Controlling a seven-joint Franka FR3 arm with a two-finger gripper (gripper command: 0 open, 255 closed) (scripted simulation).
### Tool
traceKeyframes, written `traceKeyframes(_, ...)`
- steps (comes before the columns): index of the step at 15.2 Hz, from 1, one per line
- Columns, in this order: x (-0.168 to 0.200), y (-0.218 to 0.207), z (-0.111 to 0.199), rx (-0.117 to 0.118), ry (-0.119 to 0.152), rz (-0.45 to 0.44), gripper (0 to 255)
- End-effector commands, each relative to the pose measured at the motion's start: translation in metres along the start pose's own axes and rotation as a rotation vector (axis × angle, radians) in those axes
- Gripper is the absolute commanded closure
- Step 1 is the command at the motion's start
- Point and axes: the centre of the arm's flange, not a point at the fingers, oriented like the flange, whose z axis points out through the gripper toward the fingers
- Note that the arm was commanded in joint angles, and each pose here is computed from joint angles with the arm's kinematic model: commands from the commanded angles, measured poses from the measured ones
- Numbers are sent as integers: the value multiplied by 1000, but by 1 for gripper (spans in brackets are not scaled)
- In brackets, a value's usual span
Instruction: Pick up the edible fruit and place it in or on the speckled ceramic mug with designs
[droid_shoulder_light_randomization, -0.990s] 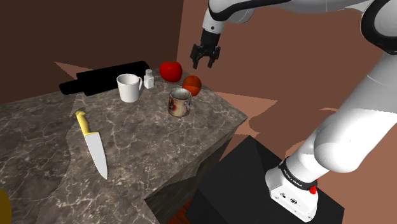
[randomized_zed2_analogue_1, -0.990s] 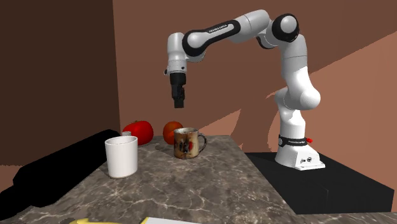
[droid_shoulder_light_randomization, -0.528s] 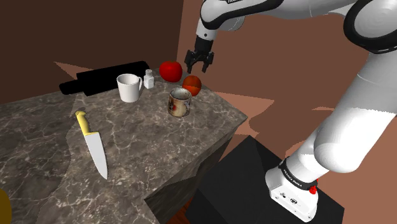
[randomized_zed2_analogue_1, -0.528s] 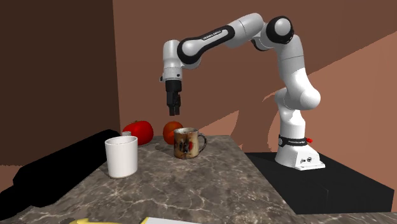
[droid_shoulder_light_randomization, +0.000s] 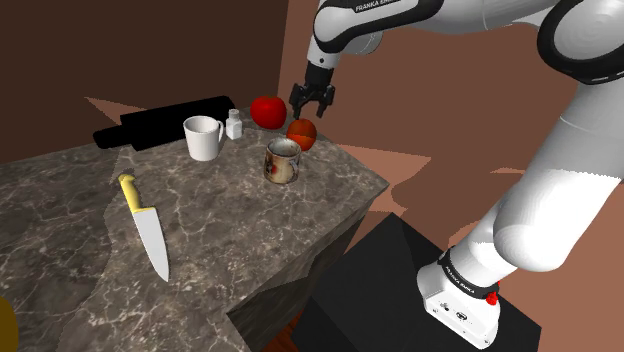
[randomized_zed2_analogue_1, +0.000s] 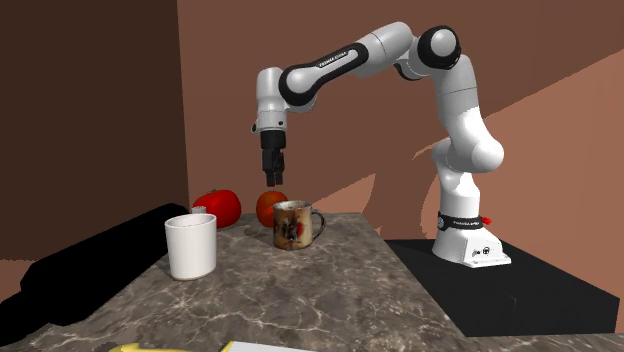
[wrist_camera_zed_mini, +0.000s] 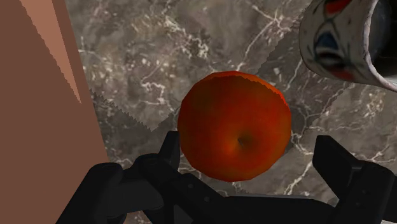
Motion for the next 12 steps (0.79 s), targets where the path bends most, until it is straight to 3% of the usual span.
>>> traceKeyframes(1, 0, 0, 0, 0, 0, 0, 0)
traceKeyframes(2, 0, 0, 0, 0, 0, 0, 255)
traceKeyframes(12, 0, 0, -5, 0, 0, 0, 255)
